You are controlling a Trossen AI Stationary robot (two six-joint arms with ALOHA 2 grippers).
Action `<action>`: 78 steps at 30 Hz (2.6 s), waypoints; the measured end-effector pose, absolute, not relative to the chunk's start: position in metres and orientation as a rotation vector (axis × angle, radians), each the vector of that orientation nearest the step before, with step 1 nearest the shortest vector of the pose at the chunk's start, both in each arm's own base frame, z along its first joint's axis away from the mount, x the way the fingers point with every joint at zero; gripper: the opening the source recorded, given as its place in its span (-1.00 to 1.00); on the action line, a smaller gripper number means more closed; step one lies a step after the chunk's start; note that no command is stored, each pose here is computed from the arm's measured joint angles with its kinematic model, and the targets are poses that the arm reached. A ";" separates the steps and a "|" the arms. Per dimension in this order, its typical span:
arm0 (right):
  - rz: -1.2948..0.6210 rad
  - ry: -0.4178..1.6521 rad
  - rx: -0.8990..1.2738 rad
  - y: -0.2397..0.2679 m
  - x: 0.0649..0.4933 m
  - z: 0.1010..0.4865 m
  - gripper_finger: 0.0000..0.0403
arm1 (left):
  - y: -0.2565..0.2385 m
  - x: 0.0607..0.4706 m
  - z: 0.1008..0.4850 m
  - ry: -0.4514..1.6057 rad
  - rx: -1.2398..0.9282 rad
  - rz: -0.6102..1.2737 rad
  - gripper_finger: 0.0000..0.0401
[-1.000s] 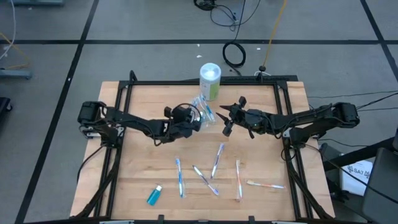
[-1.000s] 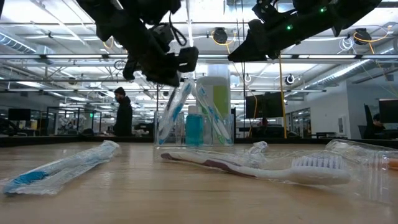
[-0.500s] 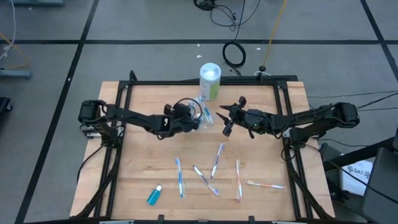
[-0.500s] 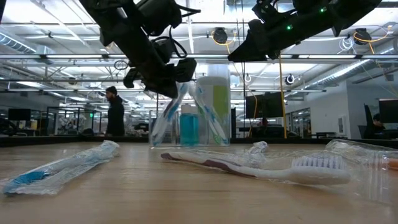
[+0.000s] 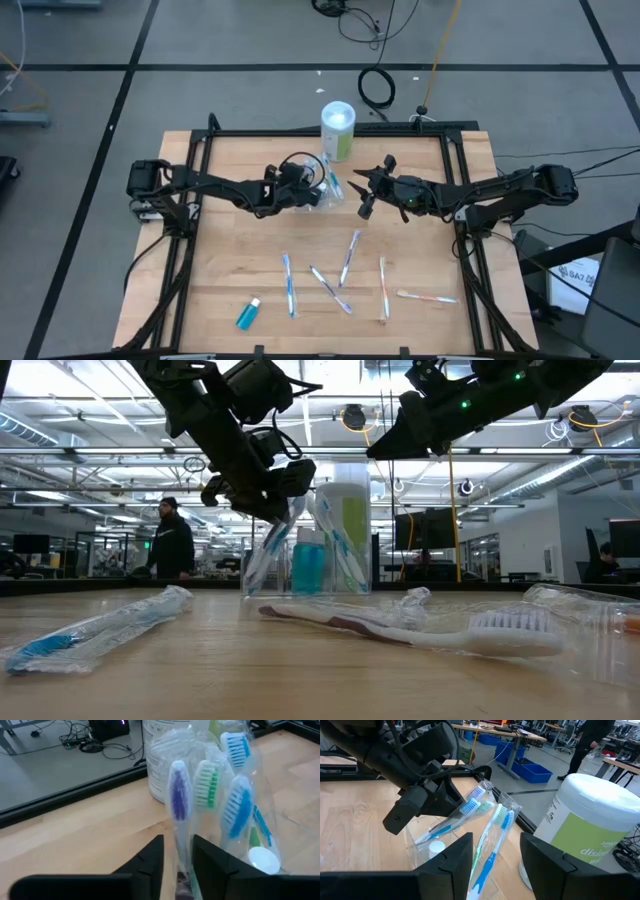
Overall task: Pick & Place toothbrushing station
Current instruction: Put the bottom left violet toothbrush into the transparent organizer, then put the blue mouthwash into the transparent organizer
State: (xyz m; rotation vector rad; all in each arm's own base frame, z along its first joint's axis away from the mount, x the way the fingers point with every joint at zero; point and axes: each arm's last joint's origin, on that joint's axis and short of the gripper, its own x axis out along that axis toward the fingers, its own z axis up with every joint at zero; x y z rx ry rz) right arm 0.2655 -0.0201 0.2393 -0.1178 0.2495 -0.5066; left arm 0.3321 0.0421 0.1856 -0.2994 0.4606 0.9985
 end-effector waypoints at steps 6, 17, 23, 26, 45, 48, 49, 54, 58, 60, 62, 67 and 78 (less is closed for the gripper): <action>-0.507 0.250 -0.118 -0.020 0.266 0.239 -0.23 | 0.037 0.331 0.188 0.496 -0.233 0.964 -0.28; -0.507 0.251 -0.118 -0.020 0.265 0.238 -0.23 | 0.028 0.316 0.212 0.563 -0.299 0.797 -0.24; -0.507 0.252 -0.119 -0.020 0.265 0.237 -0.23 | 0.022 0.299 0.222 0.667 -0.282 0.753 -0.24; -0.507 0.251 -0.118 -0.020 0.265 0.237 -0.23 | 0.018 0.290 0.227 0.702 -0.293 0.747 -0.24; -0.503 0.252 -0.118 -0.020 0.265 0.237 -0.23 | -0.088 0.260 0.221 1.106 -0.653 0.192 -0.24; -0.503 0.258 -0.119 -0.020 0.265 0.236 -0.23 | -0.108 0.254 0.220 1.130 -0.700 0.182 -0.24; -0.503 0.258 -0.119 -0.020 0.265 0.236 -0.23 | -0.114 0.252 0.219 1.139 -0.714 0.187 -0.24; -0.503 0.259 -0.120 -0.020 0.264 0.236 -0.23 | -0.135 0.242 0.216 1.159 -0.747 0.207 -0.23; -0.506 0.249 -0.131 -0.021 0.265 0.238 -0.23 | -0.149 0.234 0.213 1.194 -0.785 0.218 -0.12; -0.512 0.223 -0.148 -0.022 0.265 0.241 -0.23 | -0.156 0.231 0.208 1.224 -0.777 0.226 -0.03; -0.518 0.193 -0.157 -0.023 0.266 0.244 -0.23 | -0.161 0.229 0.203 1.245 -0.782 0.249 0.07; -0.541 0.104 -0.140 -0.028 0.266 0.253 -0.23 | -0.177 0.225 0.188 1.288 -0.792 0.297 0.22; -0.602 0.024 -0.112 -0.043 0.265 0.260 -0.23 | -0.199 0.224 0.153 1.374 -0.776 0.360 0.24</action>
